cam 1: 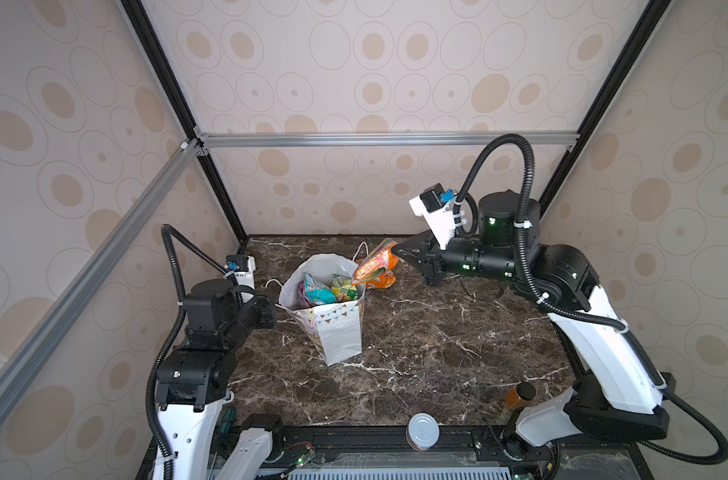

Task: Place the snacks into the paper bag
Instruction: 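Carry the pink packet over the bag opening with the right gripper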

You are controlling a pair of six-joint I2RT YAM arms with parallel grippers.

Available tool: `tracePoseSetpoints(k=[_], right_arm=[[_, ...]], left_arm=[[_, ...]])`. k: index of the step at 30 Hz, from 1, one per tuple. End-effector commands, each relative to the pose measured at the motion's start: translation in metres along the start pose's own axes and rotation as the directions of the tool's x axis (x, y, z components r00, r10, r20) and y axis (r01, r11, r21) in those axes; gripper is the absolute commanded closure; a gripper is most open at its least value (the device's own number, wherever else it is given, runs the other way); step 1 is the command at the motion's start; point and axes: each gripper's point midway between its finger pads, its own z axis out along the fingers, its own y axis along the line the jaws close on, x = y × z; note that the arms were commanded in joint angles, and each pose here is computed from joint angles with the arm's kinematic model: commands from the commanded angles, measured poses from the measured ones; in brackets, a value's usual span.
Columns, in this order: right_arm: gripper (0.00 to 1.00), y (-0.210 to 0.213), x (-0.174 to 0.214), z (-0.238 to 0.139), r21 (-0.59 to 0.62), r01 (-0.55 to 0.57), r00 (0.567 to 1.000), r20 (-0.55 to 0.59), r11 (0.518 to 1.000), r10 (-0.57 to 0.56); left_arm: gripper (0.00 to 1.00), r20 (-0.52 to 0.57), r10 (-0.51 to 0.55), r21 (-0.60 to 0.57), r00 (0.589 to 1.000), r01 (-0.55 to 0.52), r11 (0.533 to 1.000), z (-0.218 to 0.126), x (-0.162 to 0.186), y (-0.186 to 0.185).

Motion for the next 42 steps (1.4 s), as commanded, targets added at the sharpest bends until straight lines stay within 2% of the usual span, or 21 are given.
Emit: tracePoseSetpoints(k=[1,9,15,20,27,31,42], right_arm=[[1.0,0.019,-0.018,0.012,-0.057,0.044,0.998,0.046,0.997,-0.042],[1.0,0.016,-0.013,0.057,-0.044,0.045,0.999,-0.003,0.998,-0.045],[1.0,-0.01,0.01,0.091,0.064,0.038,0.995,-0.091,0.997,-0.032],[1.0,-0.018,0.018,0.104,0.096,0.027,0.992,-0.124,0.995,-0.015],[1.0,-0.039,0.028,0.12,0.223,0.022,0.991,-0.133,0.974,0.008],[1.0,-0.036,0.034,0.132,0.205,-0.006,0.99,-0.138,0.979,0.035],[1.0,-0.045,0.048,0.157,0.249,0.028,0.986,-0.164,0.968,0.014]], left_arm=[[1.0,0.115,0.02,0.005,0.993,-0.021,1.0,-0.016,-0.027,-0.003],[1.0,0.109,0.02,0.002,0.994,-0.02,1.0,-0.017,-0.024,-0.002],[1.0,0.11,0.023,-0.003,0.994,-0.023,1.0,-0.019,-0.024,-0.001],[1.0,0.105,0.021,-0.007,0.994,-0.02,1.0,-0.017,-0.022,0.0],[1.0,0.11,0.016,-0.005,0.994,-0.016,1.0,-0.017,-0.023,0.0],[1.0,0.101,0.019,-0.009,0.995,-0.018,1.0,-0.015,-0.021,0.0],[1.0,0.1,0.021,-0.013,0.995,-0.02,1.0,-0.015,-0.019,0.001]])
